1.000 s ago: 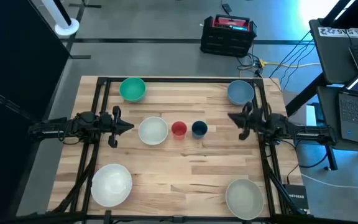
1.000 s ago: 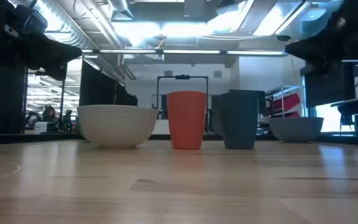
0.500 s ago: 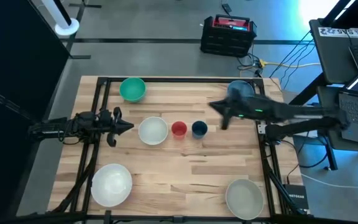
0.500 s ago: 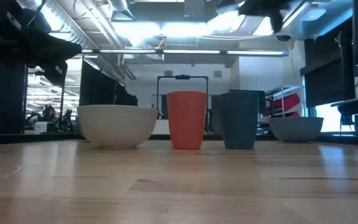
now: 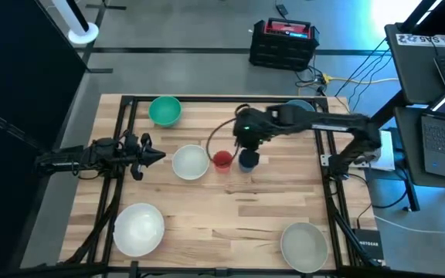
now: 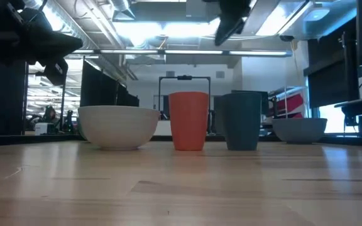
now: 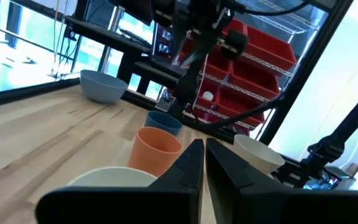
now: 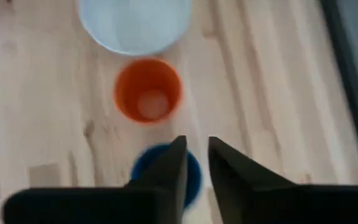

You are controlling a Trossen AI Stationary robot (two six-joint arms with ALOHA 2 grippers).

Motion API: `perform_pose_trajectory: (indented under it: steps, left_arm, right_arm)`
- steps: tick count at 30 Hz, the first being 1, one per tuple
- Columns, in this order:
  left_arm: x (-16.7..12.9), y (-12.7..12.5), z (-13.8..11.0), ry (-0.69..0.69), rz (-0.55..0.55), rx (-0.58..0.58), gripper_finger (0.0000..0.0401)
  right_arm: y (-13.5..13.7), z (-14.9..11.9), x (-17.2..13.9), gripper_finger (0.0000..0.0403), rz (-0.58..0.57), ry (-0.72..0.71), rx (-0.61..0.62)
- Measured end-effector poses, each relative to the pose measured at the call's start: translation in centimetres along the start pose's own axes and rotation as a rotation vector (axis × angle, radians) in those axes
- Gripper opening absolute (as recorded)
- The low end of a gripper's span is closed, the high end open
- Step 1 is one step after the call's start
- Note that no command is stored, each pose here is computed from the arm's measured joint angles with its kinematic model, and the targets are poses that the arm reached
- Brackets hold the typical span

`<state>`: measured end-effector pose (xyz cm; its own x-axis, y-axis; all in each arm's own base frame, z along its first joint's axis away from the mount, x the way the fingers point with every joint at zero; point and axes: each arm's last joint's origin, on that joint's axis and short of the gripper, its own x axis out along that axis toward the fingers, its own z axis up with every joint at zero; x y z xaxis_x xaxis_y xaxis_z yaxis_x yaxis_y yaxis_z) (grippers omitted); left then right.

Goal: Nest bowls inside each other
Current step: Stack the orange cup on top of the blue cup

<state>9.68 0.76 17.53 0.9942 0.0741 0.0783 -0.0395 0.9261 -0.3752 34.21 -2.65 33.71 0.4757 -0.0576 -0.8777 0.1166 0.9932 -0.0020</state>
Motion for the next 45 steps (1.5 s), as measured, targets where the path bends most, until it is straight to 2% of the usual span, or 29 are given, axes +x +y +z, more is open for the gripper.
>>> perform_pose_trajectory:
  steps: [15,30,45]
  left_arm:
    - [0.0,0.0,0.0,0.001,0.003,0.000,0.0000]
    - [0.0,0.0,0.1,0.000,0.003,-0.004,0.0000]
    - [0.0,0.0,0.1,-0.002,0.003,0.003,0.0000]
  right_arm:
    - [-3.1,1.6,9.2,0.0143,0.077,0.126,0.048]
    - [-3.0,1.1,13.7,0.0138,0.072,0.215,0.071]
    - [-2.8,1.6,12.1,0.0001,0.071,0.247,0.073]
